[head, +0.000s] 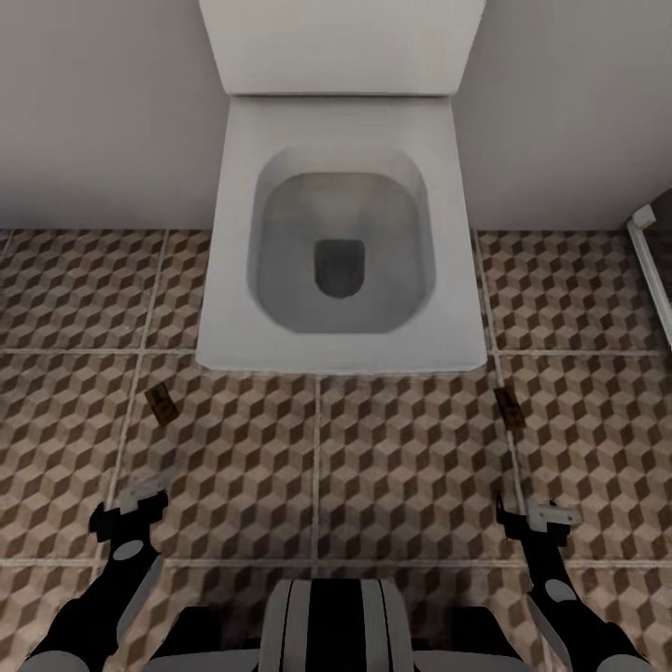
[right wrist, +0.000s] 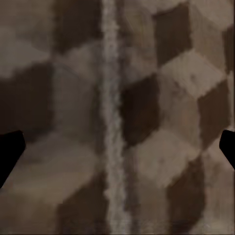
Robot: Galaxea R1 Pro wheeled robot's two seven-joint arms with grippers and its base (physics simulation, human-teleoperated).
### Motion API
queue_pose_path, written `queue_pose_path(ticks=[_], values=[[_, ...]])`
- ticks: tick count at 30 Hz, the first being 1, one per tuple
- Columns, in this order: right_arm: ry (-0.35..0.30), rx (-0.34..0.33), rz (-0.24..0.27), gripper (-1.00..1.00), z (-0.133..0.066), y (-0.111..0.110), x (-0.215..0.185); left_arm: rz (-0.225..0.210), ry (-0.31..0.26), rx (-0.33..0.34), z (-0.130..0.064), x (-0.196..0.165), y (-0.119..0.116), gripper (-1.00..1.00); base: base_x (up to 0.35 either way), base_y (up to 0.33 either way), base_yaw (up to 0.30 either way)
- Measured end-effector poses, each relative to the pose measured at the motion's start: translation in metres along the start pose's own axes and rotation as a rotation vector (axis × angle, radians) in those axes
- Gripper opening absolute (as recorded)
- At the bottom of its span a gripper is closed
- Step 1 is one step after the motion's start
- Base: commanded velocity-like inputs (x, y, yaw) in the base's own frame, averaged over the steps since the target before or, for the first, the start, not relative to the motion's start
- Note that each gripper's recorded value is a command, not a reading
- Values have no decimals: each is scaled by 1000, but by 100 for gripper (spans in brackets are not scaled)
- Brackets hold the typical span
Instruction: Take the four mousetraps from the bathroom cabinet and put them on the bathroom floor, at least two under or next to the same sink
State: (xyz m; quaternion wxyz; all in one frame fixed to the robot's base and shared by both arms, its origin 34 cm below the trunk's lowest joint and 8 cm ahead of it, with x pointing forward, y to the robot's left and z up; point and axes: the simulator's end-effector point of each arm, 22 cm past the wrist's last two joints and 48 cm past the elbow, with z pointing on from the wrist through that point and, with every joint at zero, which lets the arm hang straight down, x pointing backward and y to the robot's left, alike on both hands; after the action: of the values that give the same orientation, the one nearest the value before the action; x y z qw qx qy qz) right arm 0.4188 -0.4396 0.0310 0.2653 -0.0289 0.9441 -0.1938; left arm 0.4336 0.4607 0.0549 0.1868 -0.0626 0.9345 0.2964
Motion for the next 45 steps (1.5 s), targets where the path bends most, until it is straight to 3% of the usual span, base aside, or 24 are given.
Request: queue_pose_path(ticks=[16, 45], values=[[0, -1, -1, 100, 0, 0, 0, 0, 0, 0, 0, 0, 0, 100, -321, 0, 0], [-1, -2, -2, 100, 0, 0, 0, -8, 4, 6, 0, 1, -2, 100, -20, 0, 0]])
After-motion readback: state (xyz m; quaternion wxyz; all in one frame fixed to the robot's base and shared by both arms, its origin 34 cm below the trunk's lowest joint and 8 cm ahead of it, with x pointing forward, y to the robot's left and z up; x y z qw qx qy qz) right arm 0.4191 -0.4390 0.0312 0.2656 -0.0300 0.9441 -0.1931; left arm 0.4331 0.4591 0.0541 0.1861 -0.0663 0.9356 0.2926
